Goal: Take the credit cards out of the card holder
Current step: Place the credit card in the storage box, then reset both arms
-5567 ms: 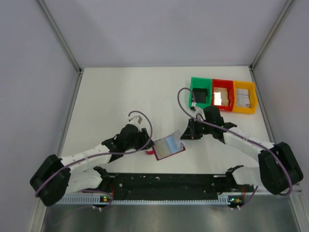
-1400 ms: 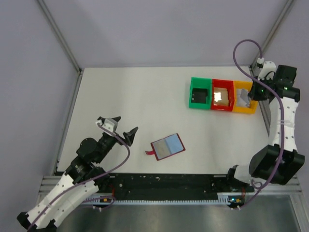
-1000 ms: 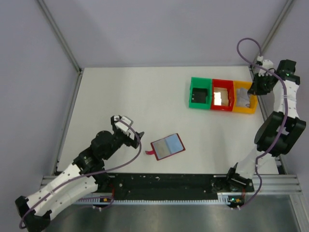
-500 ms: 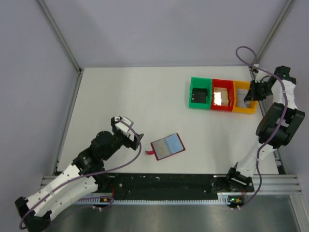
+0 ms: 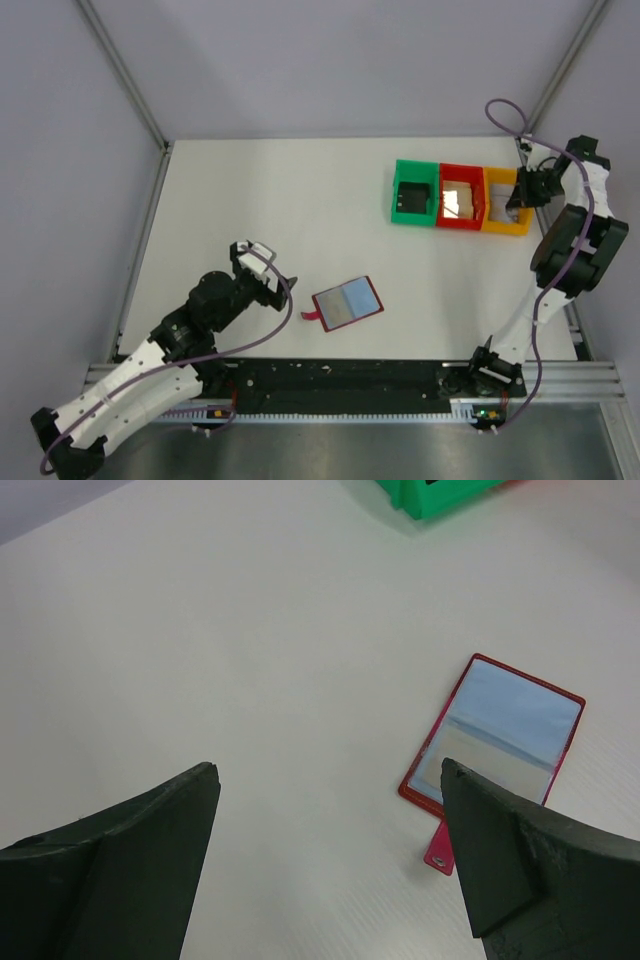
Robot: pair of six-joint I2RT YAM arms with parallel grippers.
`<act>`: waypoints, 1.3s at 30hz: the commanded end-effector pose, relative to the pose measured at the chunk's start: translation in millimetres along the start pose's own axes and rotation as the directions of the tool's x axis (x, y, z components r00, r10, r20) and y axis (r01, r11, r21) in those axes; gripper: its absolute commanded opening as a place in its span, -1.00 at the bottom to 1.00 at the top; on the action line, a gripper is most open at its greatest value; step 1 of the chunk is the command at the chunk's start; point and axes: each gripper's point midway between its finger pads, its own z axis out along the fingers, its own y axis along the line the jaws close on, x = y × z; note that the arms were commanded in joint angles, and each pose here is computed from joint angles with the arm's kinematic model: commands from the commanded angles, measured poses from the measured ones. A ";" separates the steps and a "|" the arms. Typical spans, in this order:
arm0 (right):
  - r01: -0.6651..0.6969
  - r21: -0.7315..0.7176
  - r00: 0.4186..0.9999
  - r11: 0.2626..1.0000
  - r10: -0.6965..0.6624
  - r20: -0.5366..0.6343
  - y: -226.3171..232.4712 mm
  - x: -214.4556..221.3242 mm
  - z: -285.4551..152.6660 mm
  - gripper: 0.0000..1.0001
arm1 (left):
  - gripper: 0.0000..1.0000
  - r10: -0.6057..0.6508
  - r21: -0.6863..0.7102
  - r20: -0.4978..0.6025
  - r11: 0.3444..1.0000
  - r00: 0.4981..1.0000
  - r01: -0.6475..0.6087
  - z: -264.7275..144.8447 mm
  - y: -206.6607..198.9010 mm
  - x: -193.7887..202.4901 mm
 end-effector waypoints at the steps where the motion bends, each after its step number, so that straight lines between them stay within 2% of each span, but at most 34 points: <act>1: 0.059 0.042 0.998 0.997 -0.059 0.009 -14.7 -11.7 -2.9 -0.89 | 0.90 -0.013 0.006 0.026 1.000 1.000 0.013 2.2 -2.0 -9.6; 4: 0.076 0.089 0.997 0.993 -0.077 -0.001 -23.4 -15.2 -3.1 -0.84 | 0.90 -0.007 0.009 0.028 1.000 1.000 0.007 2.5 -2.5 -10.0; 7: 0.093 0.133 0.995 0.987 -0.096 0.015 -31.3 -24.1 -7.2 -0.64 | 0.90 -0.008 0.003 0.023 1.000 1.000 0.008 1.6 -1.2 -9.1; 12: 0.117 0.187 0.990 0.975 -0.129 0.052 -39.1 -42.6 -15.0 -0.59 | 0.89 -0.008 0.002 0.026 1.000 1.000 0.008 2.1 -1.1 -9.5; 16: 0.133 0.248 0.987 0.960 -0.152 0.059 -45.2 -54.5 -20.0 -0.37 | 0.89 -0.014 -0.001 0.021 1.000 1.000 0.014 3.3 -0.9 -10.1; 21: 0.113 0.297 0.978 0.948 -0.159 0.134 -33.1 -81.4 -37.8 0.06 | 0.89 -0.022 -0.006 0.026 1.000 0.999 0.022 2.8 -0.2 -14.4; 24: 0.018 0.268 0.974 0.963 -0.078 0.213 -14.7 -93.4 -49.4 0.06 | 0.89 -0.024 -0.016 0.027 1.000 0.999 0.024 2.2 1.7 -13.6; 27: -0.098 0.247 0.965 0.964 0.032 0.259 1.4 -86.4 -52.3 0.04 | 0.89 -0.053 -0.014 0.032 0.998 0.998 0.054 2.9 -0.1 -10.4; 31: -0.190 0.174 0.930 0.966 0.120 0.346 31.6 -74.9 -51.3 -0.13 | 0.89 -0.045 -0.025 0.025 0.999 0.999 0.045 3.7 1.8 -5.6; 35: -0.308 0.107 0.902 0.945 0.254 0.350 42.2 -50.0 -29.3 -0.28 | 0.89 -0.043 -0.039 0.031 0.998 0.999 0.044 3.4 4.3 -2.4; 39: -0.380 0.128 0.879 0.916 0.315 0.358 35.0 -33.1 -14.9 -0.37 | 0.89 -0.046 -0.026 0.034 0.999 0.998 0.047 3.8 2.1 -2.2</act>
